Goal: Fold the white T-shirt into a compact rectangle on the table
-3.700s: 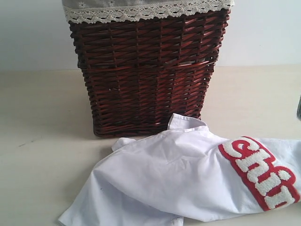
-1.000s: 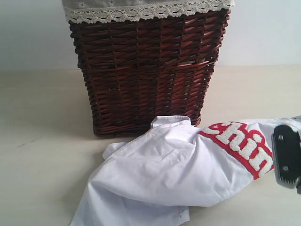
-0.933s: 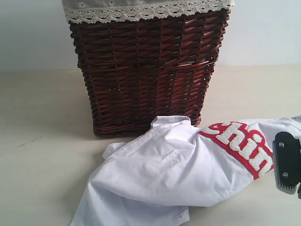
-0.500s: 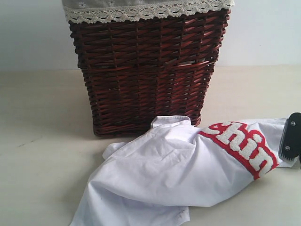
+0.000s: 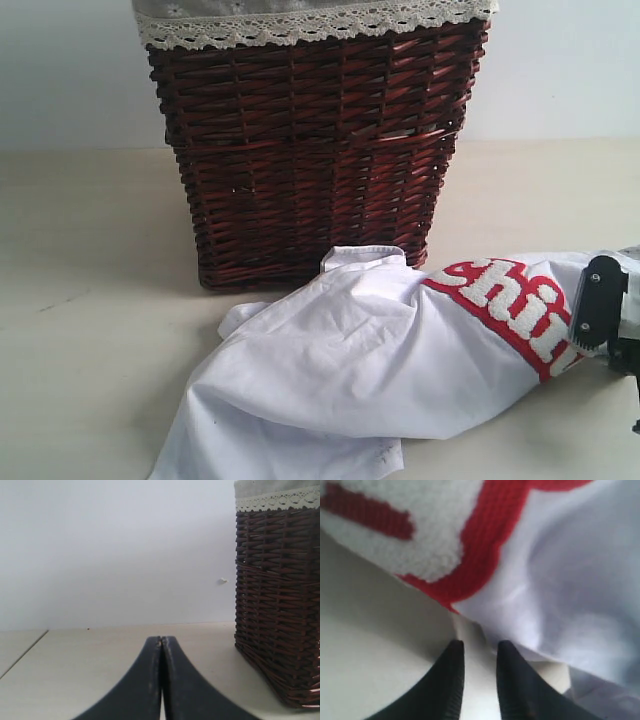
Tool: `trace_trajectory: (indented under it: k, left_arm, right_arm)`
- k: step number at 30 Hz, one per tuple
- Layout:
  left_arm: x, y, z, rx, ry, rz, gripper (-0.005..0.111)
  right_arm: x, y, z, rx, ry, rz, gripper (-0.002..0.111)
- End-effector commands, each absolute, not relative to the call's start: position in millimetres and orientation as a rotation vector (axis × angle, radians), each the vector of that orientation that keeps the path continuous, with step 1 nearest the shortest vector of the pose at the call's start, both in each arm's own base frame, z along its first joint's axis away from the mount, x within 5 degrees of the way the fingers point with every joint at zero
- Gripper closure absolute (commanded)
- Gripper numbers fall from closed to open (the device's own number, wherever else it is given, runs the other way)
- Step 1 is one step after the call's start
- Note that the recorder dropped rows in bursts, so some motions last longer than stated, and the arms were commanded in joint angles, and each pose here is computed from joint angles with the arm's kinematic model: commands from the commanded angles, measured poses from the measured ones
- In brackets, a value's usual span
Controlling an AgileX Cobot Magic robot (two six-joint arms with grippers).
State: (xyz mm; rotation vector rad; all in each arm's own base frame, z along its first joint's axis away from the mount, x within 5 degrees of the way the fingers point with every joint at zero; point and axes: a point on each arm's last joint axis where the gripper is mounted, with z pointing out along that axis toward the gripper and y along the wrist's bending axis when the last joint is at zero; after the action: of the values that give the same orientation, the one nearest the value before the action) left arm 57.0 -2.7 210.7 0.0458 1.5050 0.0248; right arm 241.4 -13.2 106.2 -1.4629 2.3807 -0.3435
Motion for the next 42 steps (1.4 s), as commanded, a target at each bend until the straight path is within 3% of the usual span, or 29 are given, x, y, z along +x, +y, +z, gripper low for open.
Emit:
trace_trajectory:
  k: [1, 12, 18, 20, 25, 27, 34, 39, 42]
  left_arm:
    - [56, -3, 212, 0.037, 1.495, 0.017, 0.107]
    - [56, -3, 212, 0.039, 1.495, 0.016, 0.107]
    - [56, -3, 212, 0.039, 1.495, 0.016, 0.107]
    - [56, -3, 212, 0.039, 1.495, 0.016, 0.107]
    - [56, -3, 212, 0.039, 1.495, 0.016, 0.107]
    - [56, -3, 212, 0.039, 1.495, 0.016, 0.107]
    - [56, -3, 212, 0.039, 1.495, 0.016, 0.107]
    - [56, -3, 212, 0.039, 1.495, 0.016, 0.107]
    - [56, -3, 212, 0.039, 1.495, 0.016, 0.107]
  right_arm:
    - [238, -14, 96, -1.474, 2.435, -0.303, 0.108]
    - [221, -13, 169, -1.365, 2.311, -0.419, 0.108]
    - [210, 0, 153, -1.430, 2.419, -0.101, 0.108]
    - [213, 1, 139, -1.435, 2.463, -0.038, 0.102]
    - [226, -4, 109, -1.446, 2.488, -0.098, 0.063]
    - [232, -7, 110, -1.383, 2.463, -0.175, 0.057]
    - [251, -15, 109, -1.280, 2.348, -0.393, 0.057]
    - [263, -14, 95, -1.236, 2.429, -0.324, 0.057]
    - [269, -12, 88, -1.231, 2.497, -0.237, 0.071]
